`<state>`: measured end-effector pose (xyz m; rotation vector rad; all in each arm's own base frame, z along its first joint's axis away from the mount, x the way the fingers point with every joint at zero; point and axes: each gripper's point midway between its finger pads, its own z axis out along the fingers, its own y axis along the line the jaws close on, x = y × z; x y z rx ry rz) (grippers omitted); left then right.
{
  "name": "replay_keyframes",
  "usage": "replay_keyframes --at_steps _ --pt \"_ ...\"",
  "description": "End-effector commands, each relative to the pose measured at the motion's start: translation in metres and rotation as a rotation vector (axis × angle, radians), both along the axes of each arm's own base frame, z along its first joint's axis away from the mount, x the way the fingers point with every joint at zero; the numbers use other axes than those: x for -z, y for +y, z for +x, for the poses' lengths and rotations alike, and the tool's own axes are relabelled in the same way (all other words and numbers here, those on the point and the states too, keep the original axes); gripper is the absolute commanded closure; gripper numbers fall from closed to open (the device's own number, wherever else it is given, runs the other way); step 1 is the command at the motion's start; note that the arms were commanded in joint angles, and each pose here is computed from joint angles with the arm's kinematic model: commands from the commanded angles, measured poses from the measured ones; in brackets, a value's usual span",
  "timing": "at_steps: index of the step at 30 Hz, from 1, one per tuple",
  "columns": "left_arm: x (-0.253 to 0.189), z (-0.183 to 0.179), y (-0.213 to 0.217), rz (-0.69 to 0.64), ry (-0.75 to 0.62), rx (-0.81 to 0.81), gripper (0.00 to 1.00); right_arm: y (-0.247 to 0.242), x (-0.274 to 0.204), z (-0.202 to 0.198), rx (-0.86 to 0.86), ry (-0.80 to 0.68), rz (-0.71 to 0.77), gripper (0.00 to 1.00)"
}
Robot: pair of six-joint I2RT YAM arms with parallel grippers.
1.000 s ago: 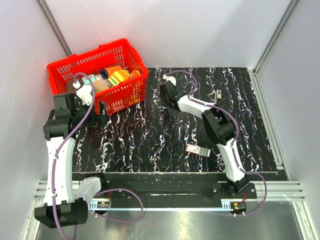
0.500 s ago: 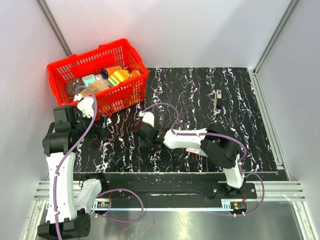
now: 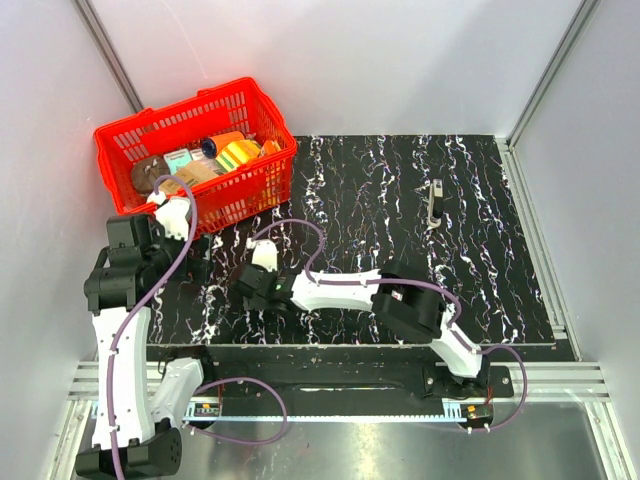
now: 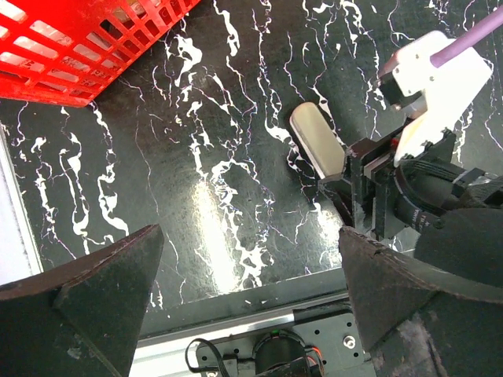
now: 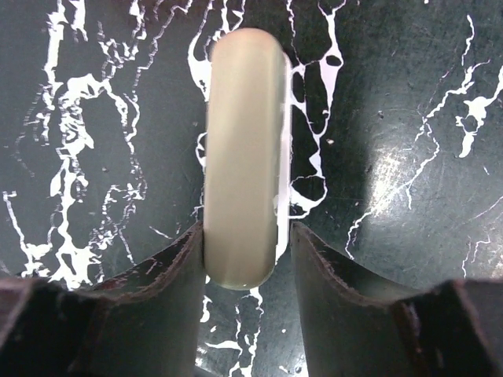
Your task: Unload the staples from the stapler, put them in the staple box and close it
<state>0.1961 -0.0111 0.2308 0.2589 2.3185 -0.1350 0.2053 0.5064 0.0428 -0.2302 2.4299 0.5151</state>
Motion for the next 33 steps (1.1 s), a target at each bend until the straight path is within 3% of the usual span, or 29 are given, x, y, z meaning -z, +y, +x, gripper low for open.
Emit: replay_keyframes --at_steps 1,22,28,33 --pt "-0.008 0.005 0.006 0.032 -0.036 -0.004 0.01 -0.011 0.009 0.008 0.042 -0.008 -0.099 0.46" --pt "-0.011 0.004 0.006 0.046 -0.062 0.009 0.01 -0.002 -0.012 0.014 -0.085 -0.081 -0.203 0.41" --pt "-0.011 0.003 0.007 0.055 -0.066 0.01 0.01 0.003 -0.004 0.01 -0.124 -0.064 -0.21 0.47" --pt "-0.012 0.003 0.008 0.063 -0.073 0.012 0.01 0.005 -0.006 0.01 -0.131 -0.062 -0.201 0.63"
